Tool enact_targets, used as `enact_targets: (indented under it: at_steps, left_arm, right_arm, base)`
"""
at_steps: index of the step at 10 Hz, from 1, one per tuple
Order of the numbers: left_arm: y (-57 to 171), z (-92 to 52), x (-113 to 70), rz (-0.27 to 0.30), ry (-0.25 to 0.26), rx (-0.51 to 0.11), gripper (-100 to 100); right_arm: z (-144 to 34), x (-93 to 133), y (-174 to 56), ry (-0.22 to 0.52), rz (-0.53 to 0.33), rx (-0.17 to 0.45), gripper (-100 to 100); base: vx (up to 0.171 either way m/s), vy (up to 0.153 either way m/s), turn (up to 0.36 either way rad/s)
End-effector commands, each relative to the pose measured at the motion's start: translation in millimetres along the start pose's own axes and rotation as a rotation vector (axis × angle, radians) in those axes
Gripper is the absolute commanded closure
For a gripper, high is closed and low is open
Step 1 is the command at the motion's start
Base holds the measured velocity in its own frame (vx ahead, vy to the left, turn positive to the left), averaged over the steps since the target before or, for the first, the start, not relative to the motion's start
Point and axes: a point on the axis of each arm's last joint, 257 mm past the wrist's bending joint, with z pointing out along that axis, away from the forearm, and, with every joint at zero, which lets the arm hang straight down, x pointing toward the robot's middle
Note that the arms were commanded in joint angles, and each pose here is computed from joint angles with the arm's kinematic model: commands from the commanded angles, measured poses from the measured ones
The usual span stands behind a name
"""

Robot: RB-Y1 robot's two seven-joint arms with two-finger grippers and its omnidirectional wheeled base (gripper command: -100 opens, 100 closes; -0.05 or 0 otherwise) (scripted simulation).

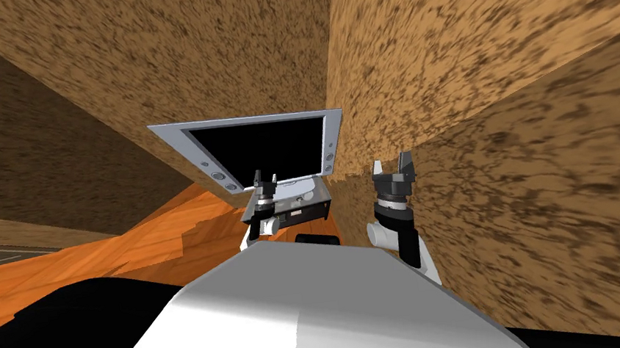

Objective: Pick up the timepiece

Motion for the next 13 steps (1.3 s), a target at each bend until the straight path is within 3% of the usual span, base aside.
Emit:
enact_targets:
  at_steps: [1, 2, 4, 5, 7, 10, 13]
  left_arm:
    - [16.6, 3.6, -1.8, -0.05, 0.008, -0.028, -100]
    - [20.3, 2.1, -3.4, -0.049, 0.005, -0.036, -100]
    - [41.4, 5.9, -8.1, -0.115, 0.01, -0.074, -100]
    - [49.7, 2.1, -12.0, -0.112, 0.002, -0.092, -100]
    - [72.9, 4.3, -20.1, -0.179, -0.004, -0.138, -100]
    - [98.4, -2.7, -32.3, -0.208, -0.029, -0.192, -100]
    - [126.6, -5.6, -46.0, -0.278, -0.06, -0.25, -100]
  right_arm:
    - [0.0, 0.0, 0.0, 0.0, 0.0, 0.0, 0]
    - [0.0, 0.0, 0.0, 0.0, 0.0, 0.0, 0]
    - [0.0, 0.0, 0.0, 0.0, 0.0, 0.0, 0]
    - [0.0, 0.0, 0.0, 0.0, 0.0, 0.0, 0]
    - [0.0, 0.0, 0.0, 0.0, 0.0, 0.0, 0]
    - [0.0, 0.0, 0.0, 0.0, 0.0, 0.0, 0]
    - [0.0, 0.0, 0.0, 0.0, 0.0, 0.0, 0]
  base:
    - [-0.012, 0.121, -0.206]
    - [-0.028, 0.095, -0.059]
    - [-0.029, 0.09, -0.182]
    - [-0.026, 0.097, -0.094]
    - [-0.017, 0.1, -0.222]
    - [-0.014, 0.087, -0.135]
    - [-0.02, 0.069, -0.17]
